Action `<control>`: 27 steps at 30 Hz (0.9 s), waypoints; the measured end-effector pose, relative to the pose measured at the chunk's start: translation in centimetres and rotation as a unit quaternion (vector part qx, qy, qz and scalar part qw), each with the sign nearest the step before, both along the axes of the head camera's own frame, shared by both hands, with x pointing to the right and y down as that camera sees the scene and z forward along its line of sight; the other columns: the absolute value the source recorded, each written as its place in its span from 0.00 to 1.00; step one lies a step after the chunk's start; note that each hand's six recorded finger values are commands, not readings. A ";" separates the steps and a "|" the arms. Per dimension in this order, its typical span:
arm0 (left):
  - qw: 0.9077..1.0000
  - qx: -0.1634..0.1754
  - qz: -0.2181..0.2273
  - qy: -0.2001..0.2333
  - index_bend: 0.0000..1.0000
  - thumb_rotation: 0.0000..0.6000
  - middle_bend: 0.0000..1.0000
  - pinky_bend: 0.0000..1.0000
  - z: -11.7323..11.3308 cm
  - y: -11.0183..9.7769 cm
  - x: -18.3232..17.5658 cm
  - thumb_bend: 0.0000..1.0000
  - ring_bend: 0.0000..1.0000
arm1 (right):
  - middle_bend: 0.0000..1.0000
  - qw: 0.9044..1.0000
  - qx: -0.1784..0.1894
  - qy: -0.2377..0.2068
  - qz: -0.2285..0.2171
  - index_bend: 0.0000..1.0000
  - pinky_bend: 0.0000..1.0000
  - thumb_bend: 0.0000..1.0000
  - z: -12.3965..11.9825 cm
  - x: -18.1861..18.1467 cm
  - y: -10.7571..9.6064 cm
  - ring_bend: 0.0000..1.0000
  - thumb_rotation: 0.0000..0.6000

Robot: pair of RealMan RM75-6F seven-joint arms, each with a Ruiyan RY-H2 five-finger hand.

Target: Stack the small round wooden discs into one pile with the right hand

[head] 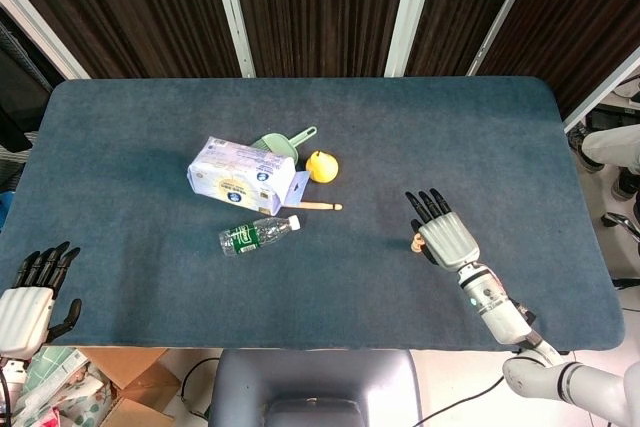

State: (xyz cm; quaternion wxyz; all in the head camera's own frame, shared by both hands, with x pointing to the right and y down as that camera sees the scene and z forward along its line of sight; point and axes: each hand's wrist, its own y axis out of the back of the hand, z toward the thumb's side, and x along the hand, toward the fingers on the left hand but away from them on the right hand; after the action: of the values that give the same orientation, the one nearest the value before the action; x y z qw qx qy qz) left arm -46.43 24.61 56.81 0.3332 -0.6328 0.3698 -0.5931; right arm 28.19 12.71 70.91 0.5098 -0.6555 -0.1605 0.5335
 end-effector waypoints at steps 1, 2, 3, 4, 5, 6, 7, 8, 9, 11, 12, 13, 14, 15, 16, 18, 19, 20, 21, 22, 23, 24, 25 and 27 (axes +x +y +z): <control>1.000 0.000 0.000 0.000 0.00 1.00 0.00 0.01 0.0 0.0 0.0 0.50 0.00 | 0.04 1.000 0.000 0.002 -0.001 0.68 0.00 0.50 0.1 0.0 0.0 0.00 1.00; 1.000 0.000 0.000 0.000 0.00 1.00 0.00 0.01 0.0 0.0 0.0 0.50 0.00 | 0.04 1.000 -0.002 0.005 0.000 0.68 0.00 0.50 0.1 0.1 0.1 0.00 1.00; 1.000 -0.001 -0.001 0.000 0.00 1.00 0.00 0.01 0.0 0.0 0.0 0.50 0.00 | 0.04 1.000 -0.003 0.005 0.001 0.68 0.00 0.50 0.2 0.2 0.2 0.00 1.00; 1.000 -0.001 -0.001 0.001 0.00 1.00 0.00 0.01 0.0 0.0 -0.1 0.50 0.00 | 0.04 1.000 -0.004 0.006 0.001 0.68 0.00 0.50 0.2 0.2 0.2 0.00 1.00; 1.000 -0.001 -0.001 0.001 0.00 1.00 0.00 0.01 0.0 0.0 -0.1 0.50 0.00 | 0.04 1.000 -0.005 0.007 0.001 0.68 0.00 0.50 0.2 0.3 0.2 0.00 1.00; 1.000 -0.001 -0.002 0.002 0.00 1.00 0.00 0.01 -0.1 0.0 -0.1 0.50 0.00 | 0.04 1.000 -0.005 0.008 0.001 0.68 0.00 0.50 0.2 0.3 0.3 0.00 1.00; 1.000 0.000 -0.002 0.002 0.00 1.00 0.00 0.01 -0.1 0.1 -0.1 0.50 0.00 | 0.04 1.000 -0.005 0.008 0.000 0.68 0.00 0.50 0.3 0.3 0.3 0.00 1.00; 1.000 0.000 -0.002 0.002 0.00 1.00 0.00 0.01 -0.1 0.1 -0.1 0.50 0.00 | 0.04 1.000 -0.006 0.008 -0.001 0.68 0.00 0.50 0.3 0.2 0.4 0.00 1.00; 1.000 0.000 -0.002 0.002 0.00 1.00 0.00 0.01 -0.1 0.1 -0.1 0.50 0.00 | 0.04 1.000 -0.007 0.009 -0.001 0.68 0.00 0.50 0.3 0.2 0.4 0.00 1.00; 1.000 -0.001 -0.001 0.002 0.00 1.00 0.00 0.01 -0.1 0.1 -0.1 0.50 0.00 | 0.04 1.000 -0.006 0.010 -0.002 0.68 0.00 0.50 0.4 0.1 0.5 0.00 1.00; 1.000 -0.001 -0.001 0.002 0.00 1.00 0.00 0.01 -0.1 0.1 -0.1 0.50 0.00 | 0.04 1.000 -0.006 0.011 -0.002 0.68 0.00 0.50 0.4 0.1 0.5 0.00 1.00; 1.000 -0.001 -0.001 0.002 0.00 1.00 0.00 0.01 -0.1 0.1 -0.1 0.50 0.00 | 0.04 1.000 -0.006 0.012 -0.003 0.67 0.00 0.50 0.5 0.1 0.5 0.00 1.00; 1.000 0.000 0.000 0.002 0.00 1.00 0.00 0.01 -0.2 0.1 -0.1 0.50 0.00 | 0.04 1.000 -0.007 0.013 -0.002 0.67 0.00 0.50 0.6 0.1 0.5 0.00 1.00; 1.000 -0.001 -0.001 0.002 0.00 1.00 0.00 0.01 -0.2 0.1 -0.1 0.50 0.00 | 0.04 1.000 -0.009 0.013 -0.002 0.66 0.00 0.50 0.6 0.1 0.6 0.00 1.00; 1.000 -0.001 -0.001 0.002 0.00 1.00 0.00 0.01 -0.2 0.1 -0.1 0.50 0.00 | 0.04 1.000 -0.011 0.014 -0.001 0.64 0.00 0.50 0.7 0.2 0.6 0.00 1.00; 1.000 -0.002 -0.001 0.002 0.00 1.00 0.00 0.01 -0.1 0.1 -0.2 0.50 0.00 | 0.04 1.000 -0.012 0.016 -0.001 0.61 0.00 0.50 0.8 0.2 0.7 0.00 1.00; 1.000 -0.003 -0.001 0.002 0.00 1.00 0.00 0.01 -0.1 0.1 -0.1 0.50 0.00 | 0.04 1.000 -0.012 0.016 0.000 0.60 0.00 0.50 0.8 0.2 0.7 0.00 1.00; 1.000 -0.003 -0.001 0.002 0.00 1.00 0.00 0.01 -0.1 0.1 -0.1 0.50 0.00 | 0.04 1.000 -0.014 0.016 0.000 0.59 0.00 0.50 0.9 0.2 0.8 0.00 1.00; 1.000 -0.003 0.000 0.002 0.00 1.00 0.00 0.01 -0.1 0.1 -0.1 0.50 0.00 | 0.04 1.000 -0.015 0.016 0.000 0.58 0.00 0.50 1.0 0.2 0.8 0.00 1.00; 1.000 -0.004 0.000 0.002 0.00 1.00 0.00 0.01 -0.1 0.1 -0.1 0.50 0.00 | 0.04 1.000 -0.015 0.016 0.000 0.57 0.00 0.50 1.0 0.2 0.8 0.00 1.00; 1.000 -0.004 0.001 0.002 0.00 1.00 0.00 0.01 -0.1 0.1 -0.1 0.50 0.00 | 0.04 1.000 -0.014 0.017 -0.001 0.56 0.00 0.50 1.0 0.2 0.8 0.00 1.00; 1.000 -0.005 0.001 0.001 0.00 1.00 0.00 0.01 -0.1 0.2 -0.1 0.50 0.00 | 0.04 1.000 -0.012 0.018 -0.001 0.55 0.00 0.50 0.9 0.2 0.8 0.00 1.00; 1.000 -0.005 0.001 0.001 0.00 1.00 0.00 0.01 -0.1 0.2 -0.1 0.50 0.00 | 0.04 1.000 -0.011 0.017 -0.001 0.53 0.00 0.50 0.9 0.2 0.8 0.00 1.00; 1.000 -0.006 0.001 0.001 0.00 1.00 0.00 0.01 0.0 0.2 -0.2 0.50 0.00 | 0.04 1.000 -0.010 0.015 0.001 0.51 0.00 0.50 0.8 0.2 0.7 0.00 1.00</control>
State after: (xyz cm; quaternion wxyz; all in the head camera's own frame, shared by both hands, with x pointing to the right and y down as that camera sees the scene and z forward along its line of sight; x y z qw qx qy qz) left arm -46.59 24.77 56.77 0.3292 -0.6356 0.3659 -0.5948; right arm 28.42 13.44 71.72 0.5053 -0.6521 -0.1482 0.5455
